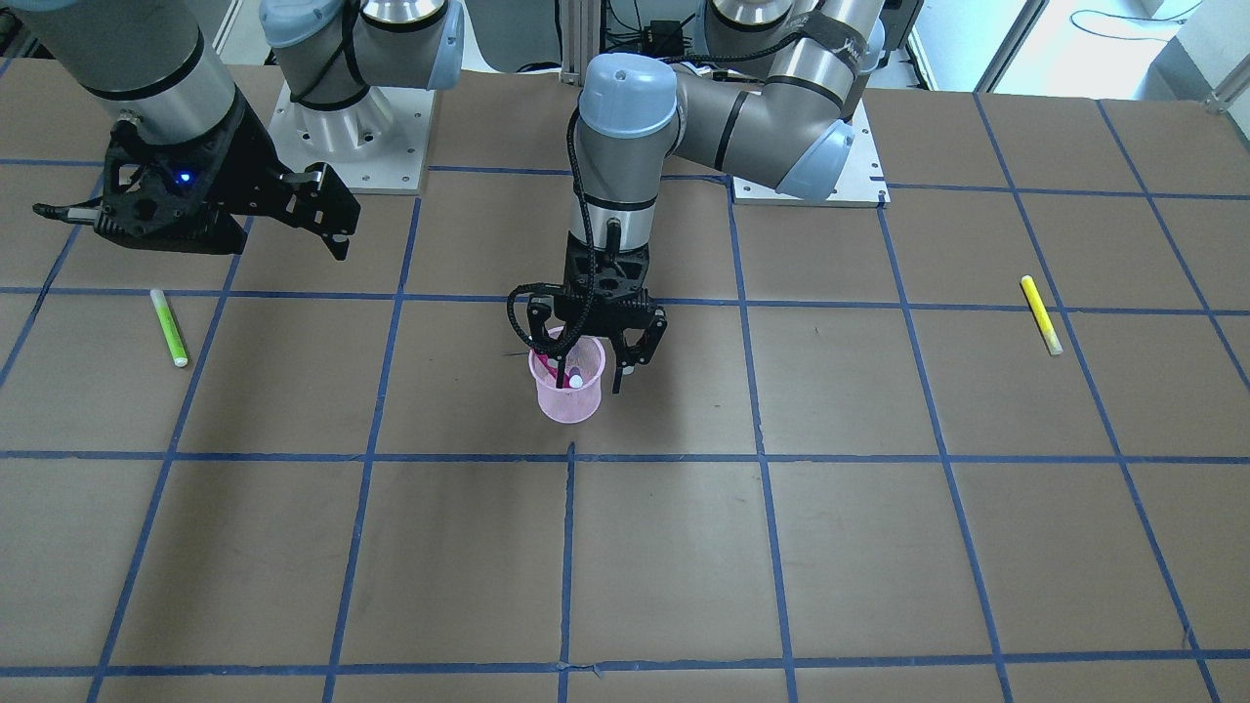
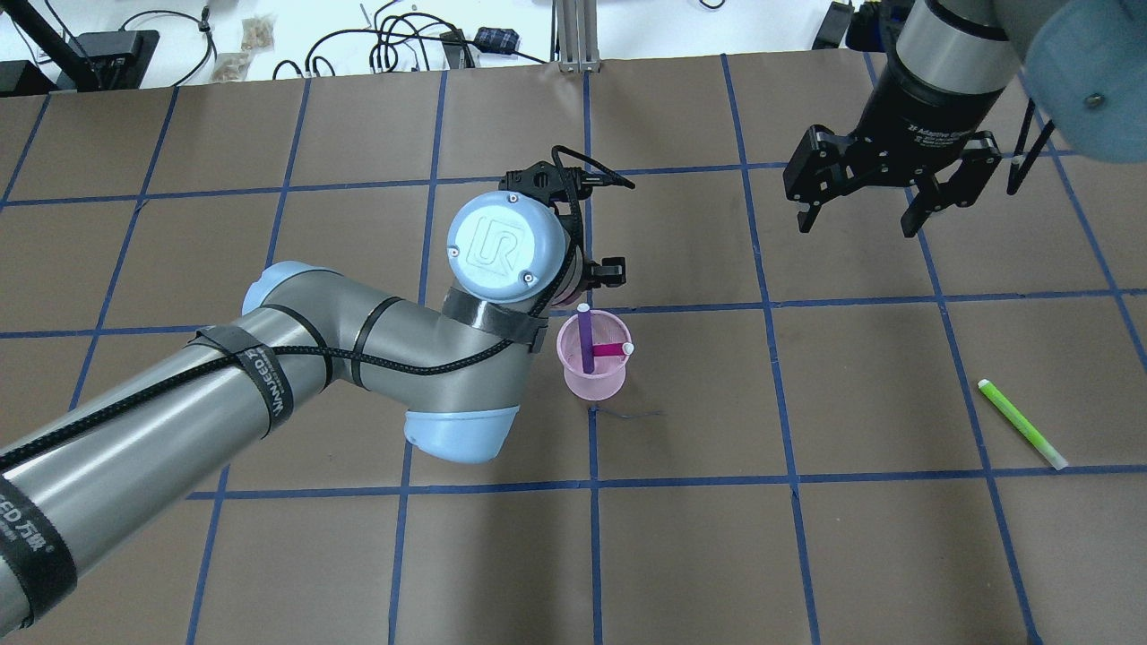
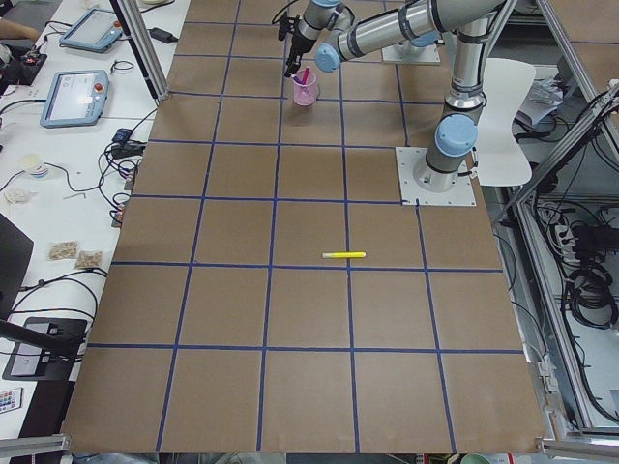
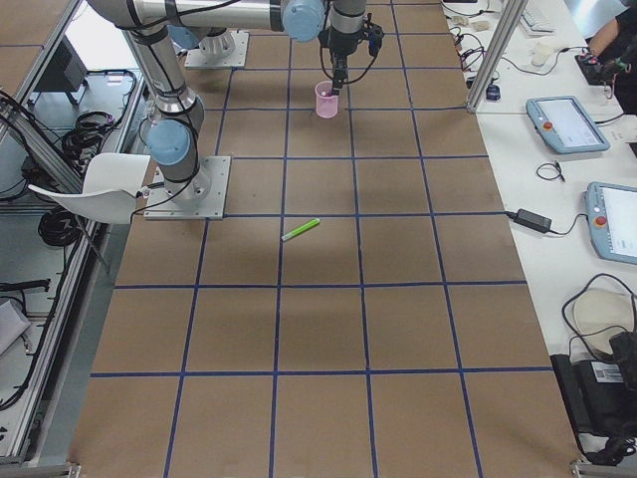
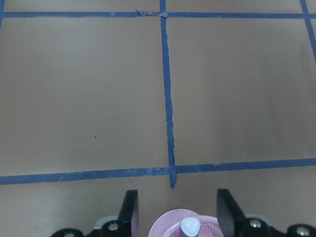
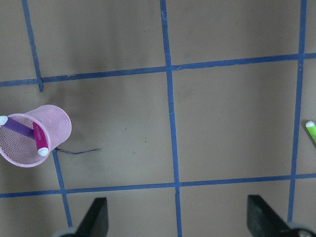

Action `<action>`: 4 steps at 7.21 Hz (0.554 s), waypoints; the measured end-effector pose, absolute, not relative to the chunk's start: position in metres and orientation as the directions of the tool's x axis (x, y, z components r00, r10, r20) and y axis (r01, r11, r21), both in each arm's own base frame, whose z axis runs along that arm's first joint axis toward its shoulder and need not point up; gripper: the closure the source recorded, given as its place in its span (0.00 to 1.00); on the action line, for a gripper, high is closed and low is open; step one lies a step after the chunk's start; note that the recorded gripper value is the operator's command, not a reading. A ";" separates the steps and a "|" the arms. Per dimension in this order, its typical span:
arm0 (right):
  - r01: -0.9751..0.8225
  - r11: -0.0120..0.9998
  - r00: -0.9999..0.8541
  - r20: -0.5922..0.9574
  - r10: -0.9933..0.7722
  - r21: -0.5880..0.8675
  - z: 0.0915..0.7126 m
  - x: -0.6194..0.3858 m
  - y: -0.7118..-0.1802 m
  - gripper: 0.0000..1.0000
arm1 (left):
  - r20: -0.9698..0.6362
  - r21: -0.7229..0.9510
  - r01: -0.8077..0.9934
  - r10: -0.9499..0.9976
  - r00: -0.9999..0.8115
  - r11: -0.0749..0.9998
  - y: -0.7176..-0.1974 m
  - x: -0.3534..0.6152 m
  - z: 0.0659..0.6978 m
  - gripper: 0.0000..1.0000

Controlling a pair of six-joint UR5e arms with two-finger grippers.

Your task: Insert purple and pink pens into pink cup

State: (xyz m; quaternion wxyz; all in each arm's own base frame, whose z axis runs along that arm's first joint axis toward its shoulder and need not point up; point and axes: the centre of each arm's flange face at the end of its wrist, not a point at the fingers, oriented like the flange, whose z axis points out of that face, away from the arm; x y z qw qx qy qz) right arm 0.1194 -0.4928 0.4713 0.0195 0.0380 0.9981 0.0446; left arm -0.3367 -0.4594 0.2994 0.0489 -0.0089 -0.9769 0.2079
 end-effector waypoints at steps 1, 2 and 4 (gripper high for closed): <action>0.075 0.993 -0.996 -0.035 0.078 0.089 0.472 0.119 -0.493 0.00 | 0.092 -0.395 -0.021 0.017 -0.996 0.919 -0.471 -0.325 0.314 0.13; 0.076 0.993 -0.996 -0.036 0.079 0.088 0.472 0.120 -0.493 0.00 | 0.079 -0.364 -0.014 0.015 -0.997 0.931 -0.490 -0.313 0.343 0.05; 0.075 0.993 -0.996 -0.034 0.079 0.088 0.472 0.120 -0.492 0.00 | -0.003 -0.236 0.124 0.127 -0.992 0.964 -0.529 -0.268 0.422 0.03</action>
